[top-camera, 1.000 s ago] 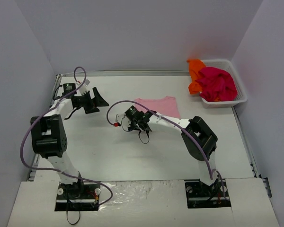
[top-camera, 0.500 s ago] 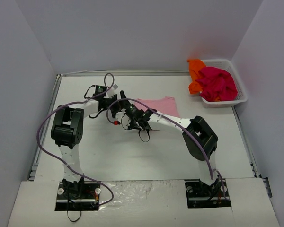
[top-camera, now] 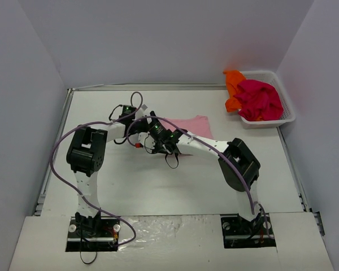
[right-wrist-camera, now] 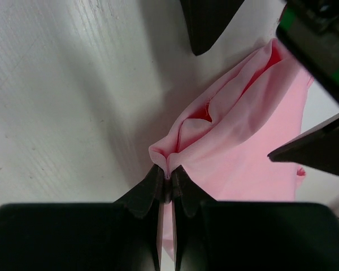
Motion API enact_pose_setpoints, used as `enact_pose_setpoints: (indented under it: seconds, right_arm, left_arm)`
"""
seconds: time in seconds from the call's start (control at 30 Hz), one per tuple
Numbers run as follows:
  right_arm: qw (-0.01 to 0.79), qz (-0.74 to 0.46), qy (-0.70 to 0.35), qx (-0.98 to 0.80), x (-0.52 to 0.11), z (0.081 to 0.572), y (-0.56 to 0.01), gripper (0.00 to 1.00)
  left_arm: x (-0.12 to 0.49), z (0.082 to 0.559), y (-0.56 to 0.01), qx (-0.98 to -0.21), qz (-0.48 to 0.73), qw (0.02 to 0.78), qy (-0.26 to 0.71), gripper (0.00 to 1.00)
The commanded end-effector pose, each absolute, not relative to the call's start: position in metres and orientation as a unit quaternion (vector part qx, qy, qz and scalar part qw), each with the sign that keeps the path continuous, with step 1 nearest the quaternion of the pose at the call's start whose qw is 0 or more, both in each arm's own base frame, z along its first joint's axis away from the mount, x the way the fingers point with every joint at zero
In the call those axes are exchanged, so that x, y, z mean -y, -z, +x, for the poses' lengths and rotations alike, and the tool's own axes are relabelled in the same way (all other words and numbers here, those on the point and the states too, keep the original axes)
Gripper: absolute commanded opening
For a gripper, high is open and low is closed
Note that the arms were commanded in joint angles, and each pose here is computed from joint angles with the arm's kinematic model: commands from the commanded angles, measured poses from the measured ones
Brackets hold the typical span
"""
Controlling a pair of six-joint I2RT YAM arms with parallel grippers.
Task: Fold and stack the t-shirts
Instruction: Put the neatly folded tshirt into the corner of the board with the left arm
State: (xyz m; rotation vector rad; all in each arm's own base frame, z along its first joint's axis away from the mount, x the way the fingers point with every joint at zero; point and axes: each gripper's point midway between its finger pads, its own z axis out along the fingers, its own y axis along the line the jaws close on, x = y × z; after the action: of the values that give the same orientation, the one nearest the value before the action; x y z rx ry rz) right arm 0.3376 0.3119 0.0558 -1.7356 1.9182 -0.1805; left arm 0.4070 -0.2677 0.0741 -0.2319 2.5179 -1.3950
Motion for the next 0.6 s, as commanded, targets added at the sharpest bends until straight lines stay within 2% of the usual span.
enact_pose_setpoints:
  seconds: [0.0, 0.37, 0.43, 0.47, 0.5, 0.57]
  right_arm:
    - [0.299, -0.630, 0.057, -0.715, -0.318, 0.343, -0.087, 0.00]
    - [0.297, -0.629, 0.055, -0.716, -0.321, 0.346, -0.087, 0.00]
    - [0.295, -0.630, 0.055, -0.717, -0.321, 0.345, -0.086, 0.00]
    - [0.296, -0.629, 0.055, -0.717, -0.320, 0.346, -0.086, 0.00]
    - [0.293, -0.630, 0.054, -0.717, -0.321, 0.345, -0.085, 0.00]
    - [0.291, -0.631, 0.054, -0.717, -0.320, 0.344, -0.083, 0.00]
  left_arm:
    - [0.280, 0.412, -0.083, -0.856, -0.074, 0.137, 0.492, 0.96]
    - [0.306, 0.403, -0.070, -0.861, -0.062, 0.116, 0.491, 0.97]
    - [0.309, 0.402, -0.069, -0.862, -0.059, 0.116, 0.489, 1.00]
    - [0.310, 0.403, -0.069, -0.862, -0.058, 0.115, 0.490, 0.93]
    - [0.311, 0.402, -0.069, -0.862, -0.054, 0.116, 0.490, 0.80]
    - [0.313, 0.402, -0.069, -0.861, -0.049, 0.115, 0.493, 0.67]
